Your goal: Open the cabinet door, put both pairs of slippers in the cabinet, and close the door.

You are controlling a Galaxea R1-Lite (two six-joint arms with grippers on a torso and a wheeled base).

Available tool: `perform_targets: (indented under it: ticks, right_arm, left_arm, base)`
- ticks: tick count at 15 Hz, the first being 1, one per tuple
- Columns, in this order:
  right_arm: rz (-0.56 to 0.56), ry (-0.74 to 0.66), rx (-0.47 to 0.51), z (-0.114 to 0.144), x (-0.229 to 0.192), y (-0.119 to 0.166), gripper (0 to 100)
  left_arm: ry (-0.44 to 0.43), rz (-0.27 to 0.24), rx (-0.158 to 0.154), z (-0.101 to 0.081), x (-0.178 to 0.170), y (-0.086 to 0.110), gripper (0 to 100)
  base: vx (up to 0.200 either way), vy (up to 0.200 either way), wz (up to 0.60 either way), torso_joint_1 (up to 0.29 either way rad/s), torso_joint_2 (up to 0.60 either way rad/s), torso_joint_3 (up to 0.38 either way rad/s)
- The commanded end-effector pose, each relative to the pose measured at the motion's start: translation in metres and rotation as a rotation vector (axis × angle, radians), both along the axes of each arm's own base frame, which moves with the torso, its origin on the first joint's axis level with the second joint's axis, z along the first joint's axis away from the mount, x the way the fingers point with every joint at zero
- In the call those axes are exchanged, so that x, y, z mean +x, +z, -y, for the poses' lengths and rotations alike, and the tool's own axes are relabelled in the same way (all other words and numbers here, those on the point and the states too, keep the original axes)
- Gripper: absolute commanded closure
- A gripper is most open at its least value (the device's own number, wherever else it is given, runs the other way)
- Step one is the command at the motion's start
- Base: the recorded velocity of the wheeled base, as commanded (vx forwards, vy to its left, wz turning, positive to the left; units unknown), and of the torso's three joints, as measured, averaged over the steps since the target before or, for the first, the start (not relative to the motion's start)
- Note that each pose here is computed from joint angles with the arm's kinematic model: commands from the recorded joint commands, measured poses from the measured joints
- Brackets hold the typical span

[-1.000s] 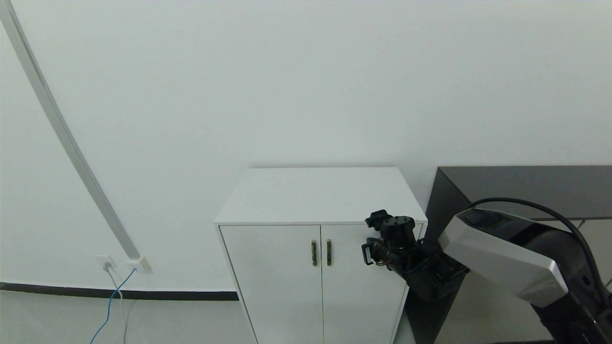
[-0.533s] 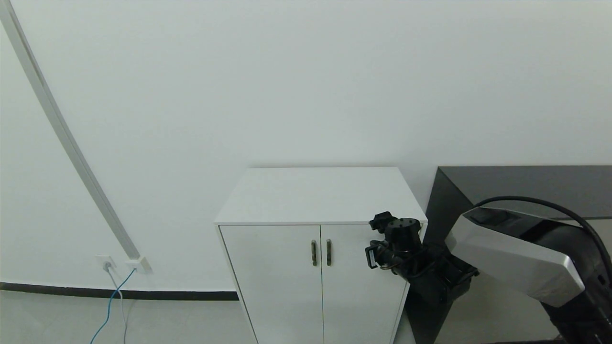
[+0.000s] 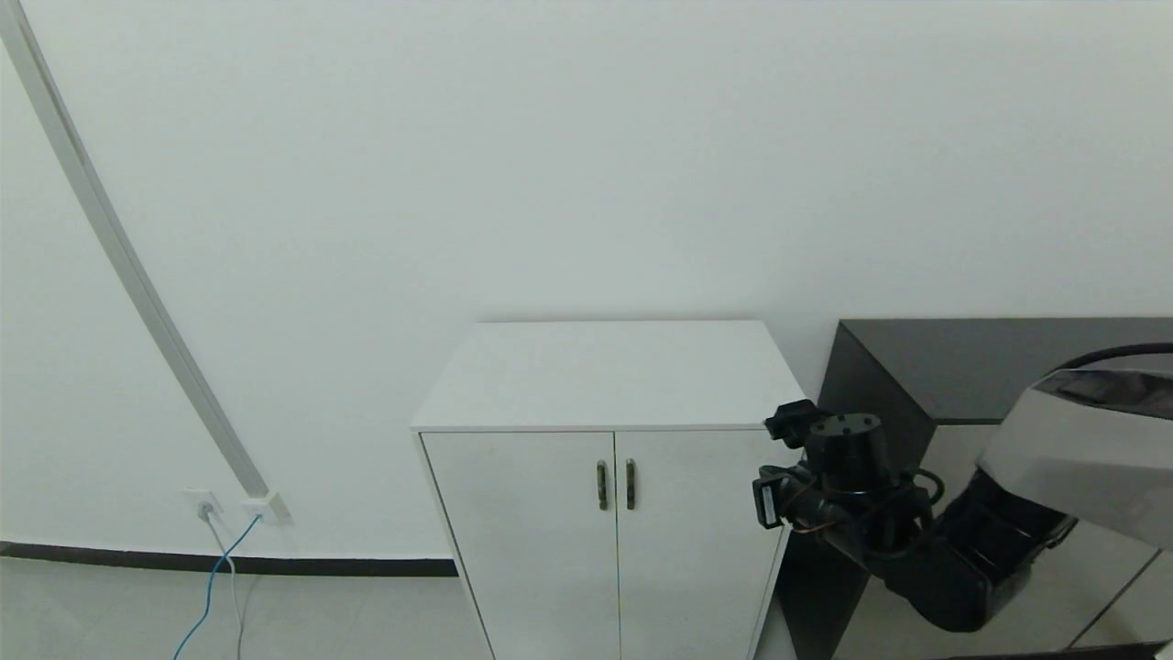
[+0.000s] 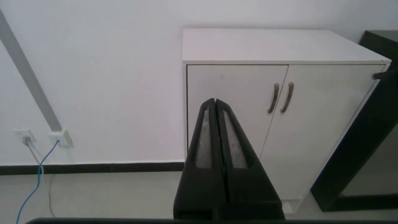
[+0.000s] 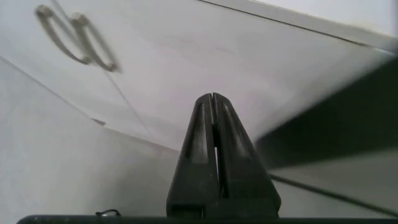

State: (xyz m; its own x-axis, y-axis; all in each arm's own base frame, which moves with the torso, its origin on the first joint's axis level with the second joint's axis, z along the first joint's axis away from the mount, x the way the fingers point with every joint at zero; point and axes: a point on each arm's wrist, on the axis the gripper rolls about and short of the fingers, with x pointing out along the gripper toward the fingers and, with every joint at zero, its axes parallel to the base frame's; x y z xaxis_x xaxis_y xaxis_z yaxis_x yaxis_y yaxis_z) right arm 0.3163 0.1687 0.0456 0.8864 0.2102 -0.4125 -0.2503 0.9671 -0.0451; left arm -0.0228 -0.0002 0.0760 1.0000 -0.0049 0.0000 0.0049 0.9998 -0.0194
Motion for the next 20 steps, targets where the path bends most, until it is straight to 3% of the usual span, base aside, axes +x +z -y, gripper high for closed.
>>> perform_targets:
  ticks: [1, 8, 20]
  right_arm:
    - [0.054, -0.079, 0.013, 0.033, -0.034, 0.037, 100]
    - [0.117, -0.183, 0.017, 0.086, -0.098, 0.071, 100]
    - [0.124, -0.232, 0.035, 0.139, -0.21, 0.069, 100]
  left_arm:
    - [0.0, 0.0, -0.001, 0.0, 0.0, 0.0, 100]
    - [0.0, 0.003, -0.001, 0.0, 0.0, 0.0, 100]
    - [0.0, 0.0, 0.004, 0.0, 0.0, 0.0, 100]
  base:
    - [0.0, 0.0, 0.0, 0.0, 0.0, 0.0]
    - [0.0, 0.0, 0.0, 0.0, 0.0, 0.0]
    - [0.0, 0.0, 0.0, 0.0, 0.0, 0.0]
